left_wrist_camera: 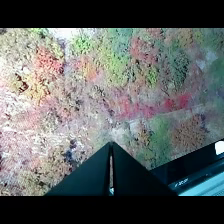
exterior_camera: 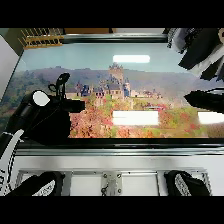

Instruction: Fold the clothes and pants, and hang the long-sleeved shirts on hangers.

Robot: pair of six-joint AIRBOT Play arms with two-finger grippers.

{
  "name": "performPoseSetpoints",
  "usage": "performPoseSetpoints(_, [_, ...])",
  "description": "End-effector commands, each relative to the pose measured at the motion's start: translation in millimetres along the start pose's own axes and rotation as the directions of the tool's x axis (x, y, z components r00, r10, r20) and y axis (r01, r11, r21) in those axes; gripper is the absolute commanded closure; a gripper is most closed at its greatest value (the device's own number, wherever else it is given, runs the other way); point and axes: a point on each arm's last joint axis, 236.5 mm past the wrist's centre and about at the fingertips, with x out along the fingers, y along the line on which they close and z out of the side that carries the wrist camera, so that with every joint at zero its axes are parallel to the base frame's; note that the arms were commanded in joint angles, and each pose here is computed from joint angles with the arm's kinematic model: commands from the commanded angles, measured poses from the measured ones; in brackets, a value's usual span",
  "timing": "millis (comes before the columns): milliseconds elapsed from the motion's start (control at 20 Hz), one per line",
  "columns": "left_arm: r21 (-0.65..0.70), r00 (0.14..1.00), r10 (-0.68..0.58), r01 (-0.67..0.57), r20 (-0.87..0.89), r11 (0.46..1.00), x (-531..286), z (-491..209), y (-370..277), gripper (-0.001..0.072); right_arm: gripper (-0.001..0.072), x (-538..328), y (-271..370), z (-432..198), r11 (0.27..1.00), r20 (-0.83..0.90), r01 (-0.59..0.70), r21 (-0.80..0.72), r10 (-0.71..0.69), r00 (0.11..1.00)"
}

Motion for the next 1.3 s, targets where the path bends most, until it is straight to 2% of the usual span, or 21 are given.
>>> performPoseSetpoints(0, [-0.001, 1.0, 0.0, 0.0, 0.0, 1.0, 0, 0, 0, 0.0695, 0.0693, 0, 1, 0, 1.0, 0.001, -0.001, -0.001, 0.001, 1.0])
performPoseSetpoints(300, [0.007, 1.0, 0.009, -0.009, 0.008, 1.0, 0, 2, 3, 0.0694, 0.0693, 0, 1, 0, 1.0, 0.001, -0.001, -0.001, 0.001, 1.0])
performPoseSetpoints(350, [0.058, 0.997, 0.077, -0.077, 0.014, 0.995, -8, 6, 20, 0.0372, 0.0693, 0, 1, 0, 1.0, 0.001, -0.001, -0.001, 0.001, 1.0])
performPoseSetpoints(400, [0.034, 0.987, 0.158, -0.158, 0.005, 0.987, -28, 7, 44, 0.0138, 0.0693, 0, 1, 0, 1.0, 0.001, -0.001, -0.001, 0.001, 1.0])
performPoseSetpoints(450, [-0.052, 0.957, 0.29, -0.289, 0.005, 0.956, -59, -2, 87, 0.0135, 0.0693, 0, 1, 0, 1.0, 0.001, -0.001, -0.001, 0.001, 1.0])
performPoseSetpoints(500, [-0.112, 0.937, 0.35, -0.347, 0.009, 0.931, -72, -13, 109, 0.0135, 0.0693, 0, 1, 0, 1.0, 0.001, -0.001, -0.001, 0.001, 1.0])
performPoseSetpoints(650, [-0.295, 0.909, 0.417, -0.401, -0.008, 0.867, -86, -61, 158, 0.0133, 0.0693, 0, 1, 0, 1.0, 0.001, -0.001, -0.001, 0.001, 1.0])
performPoseSetpoints(750, [-0.397, 0.915, 0.404, -0.378, -0.02, 0.836, -75, -87, 172, 0.0133, 0.0693, 0, 1, 0, 1.0, 0.001, -0.001, -0.001, 0.001, 1.0])
performPoseSetpoints(900, [-0.513, 0.948, 0.317, -0.279, -0.014, 0.812, -43, -106, 168, 0.0134, 0.0693, 0, 1, 0, 1.0, 0.001, -0.001, -0.001, 0.001, 1.0])
performPoseSetpoints(1100, [-0.538, 0.975, 0.218, -0.21, -0.05, 0.816, 4, -109, 148, 0.0135, 0.0693, 0, 1, 0, 1.0, 0.001, -0.001, -0.001, 0.001, 1.0])
performPoseSetpoints(1150, [-0.534, 0.981, 0.186, -0.189, -0.06, 0.824, 14, -102, 138, 0.0167, 0.0693, 0, 1, 0, 1.0, 0.001, -0.001, -0.001, 0.001, 1.0])
performPoseSetpoints(1200, [-0.512, 0.985, 0.158, -0.168, -0.064, 0.842, 23, -92, 125, 0.0385, 0.0693, 0, 1, 0, 1.0, 0.001, -0.001, -0.001, 0.001, 1.0])
performPoseSetpoints(1250, [-0.469, 0.989, 0.132, -0.146, -0.062, 0.871, 30, -78, 108, 0.0563, 0.0693, 0, 1, 0, 1.0, 0.001, -0.001, -0.001, 0.001, 1.0])
